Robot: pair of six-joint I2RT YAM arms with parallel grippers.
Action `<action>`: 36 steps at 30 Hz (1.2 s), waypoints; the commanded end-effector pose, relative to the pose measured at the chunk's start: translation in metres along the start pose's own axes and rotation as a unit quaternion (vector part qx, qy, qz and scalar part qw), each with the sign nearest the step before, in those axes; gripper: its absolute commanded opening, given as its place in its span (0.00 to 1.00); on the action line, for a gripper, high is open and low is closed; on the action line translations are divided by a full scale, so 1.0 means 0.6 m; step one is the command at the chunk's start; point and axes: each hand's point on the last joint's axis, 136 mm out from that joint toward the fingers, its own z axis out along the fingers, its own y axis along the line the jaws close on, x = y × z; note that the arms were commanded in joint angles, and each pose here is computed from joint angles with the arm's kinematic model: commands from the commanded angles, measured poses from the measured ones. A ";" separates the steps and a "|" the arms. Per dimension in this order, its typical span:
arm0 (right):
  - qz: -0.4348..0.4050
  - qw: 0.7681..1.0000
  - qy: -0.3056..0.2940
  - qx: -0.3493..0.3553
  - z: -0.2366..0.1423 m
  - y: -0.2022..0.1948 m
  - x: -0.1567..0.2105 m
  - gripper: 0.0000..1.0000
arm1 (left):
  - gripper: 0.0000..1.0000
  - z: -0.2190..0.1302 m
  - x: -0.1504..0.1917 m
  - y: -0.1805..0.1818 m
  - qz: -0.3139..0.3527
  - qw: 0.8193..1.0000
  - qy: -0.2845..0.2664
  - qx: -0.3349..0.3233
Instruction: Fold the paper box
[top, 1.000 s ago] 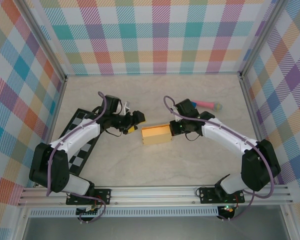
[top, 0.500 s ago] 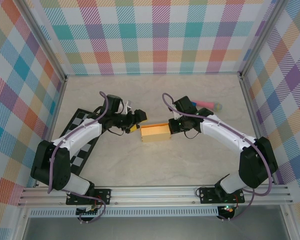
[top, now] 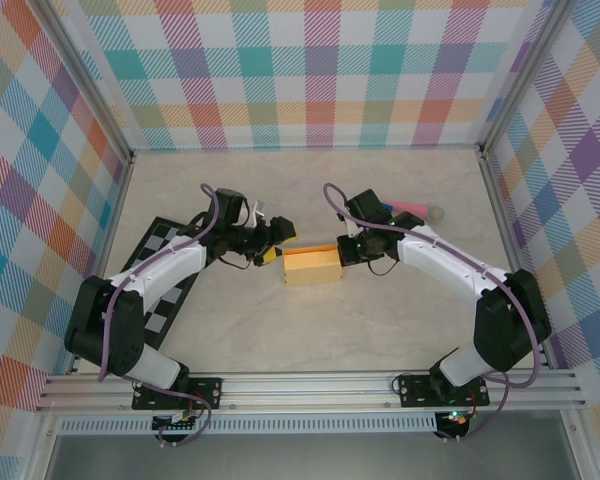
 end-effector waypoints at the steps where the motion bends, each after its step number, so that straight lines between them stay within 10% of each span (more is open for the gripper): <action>1: 0.005 1.000 0.013 -0.018 0.002 0.017 0.002 0.00 | 0.79 0.002 0.006 -0.052 0.017 0.999 0.014 0.044; 36: 0.058 0.996 0.064 -0.010 -0.011 0.028 -0.007 0.00 | 0.80 0.024 -0.006 -0.043 -0.032 0.998 0.011 0.044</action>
